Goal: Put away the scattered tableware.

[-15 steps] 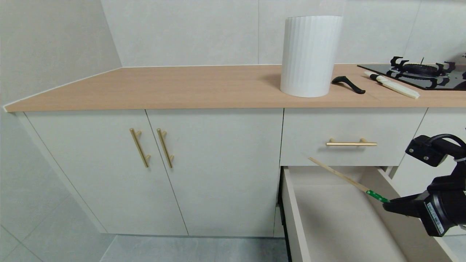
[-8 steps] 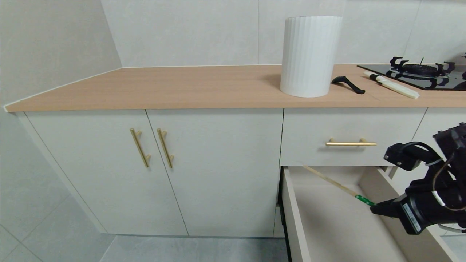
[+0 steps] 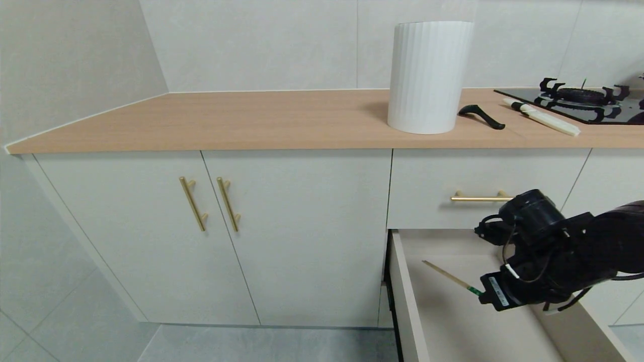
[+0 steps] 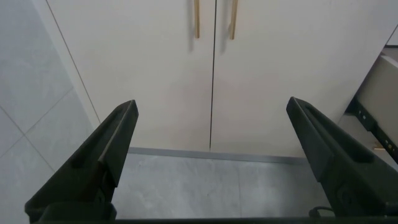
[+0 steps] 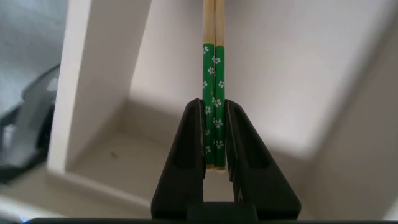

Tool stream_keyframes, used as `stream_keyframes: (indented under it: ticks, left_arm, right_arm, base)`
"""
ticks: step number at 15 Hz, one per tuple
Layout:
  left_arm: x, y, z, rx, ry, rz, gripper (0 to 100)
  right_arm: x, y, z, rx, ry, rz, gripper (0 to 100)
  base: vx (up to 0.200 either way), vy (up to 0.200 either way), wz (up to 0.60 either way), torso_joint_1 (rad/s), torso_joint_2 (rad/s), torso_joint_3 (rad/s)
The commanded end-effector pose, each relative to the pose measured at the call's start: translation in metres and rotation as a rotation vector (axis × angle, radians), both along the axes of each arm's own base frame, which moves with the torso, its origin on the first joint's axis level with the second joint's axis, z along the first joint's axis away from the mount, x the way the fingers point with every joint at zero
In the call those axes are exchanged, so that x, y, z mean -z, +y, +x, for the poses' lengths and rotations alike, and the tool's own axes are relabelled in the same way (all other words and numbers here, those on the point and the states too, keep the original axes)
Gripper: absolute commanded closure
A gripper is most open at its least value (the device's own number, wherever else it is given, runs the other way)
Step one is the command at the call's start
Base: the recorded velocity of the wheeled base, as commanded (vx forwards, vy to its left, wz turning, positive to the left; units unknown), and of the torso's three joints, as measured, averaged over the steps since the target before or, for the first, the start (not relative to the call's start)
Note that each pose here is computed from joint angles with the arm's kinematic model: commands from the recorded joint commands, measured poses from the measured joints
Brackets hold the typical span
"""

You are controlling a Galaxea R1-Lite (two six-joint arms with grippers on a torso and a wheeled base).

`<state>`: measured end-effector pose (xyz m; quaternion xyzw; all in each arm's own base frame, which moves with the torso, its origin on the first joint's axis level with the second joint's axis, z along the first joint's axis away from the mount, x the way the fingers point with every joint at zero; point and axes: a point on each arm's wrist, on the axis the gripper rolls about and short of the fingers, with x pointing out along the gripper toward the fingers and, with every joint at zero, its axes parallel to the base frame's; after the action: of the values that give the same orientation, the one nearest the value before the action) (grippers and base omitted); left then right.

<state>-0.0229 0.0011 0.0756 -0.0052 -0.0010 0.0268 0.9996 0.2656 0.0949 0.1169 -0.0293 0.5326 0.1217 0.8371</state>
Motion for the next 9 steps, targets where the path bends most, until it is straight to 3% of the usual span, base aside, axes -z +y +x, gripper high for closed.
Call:
stream_keyframes:
  ticks: [1,9]
  left_arm:
    - [0.000,0.000,0.000,-0.002,0.000,0.000,0]
    - [0.000,0.000,0.000,0.000,0.000,0.000,0]
  right_arm:
    - [0.042,0.015,0.030,0.083,0.123,-0.003,100]
    - [0.115,0.026,0.055,0.158,0.109,-0.053,100]
  base:
    - [0.000,0.000,0.00,0.000,0.00,0.000]
    - [0.000,0.000,0.00,0.000,0.00,0.000]
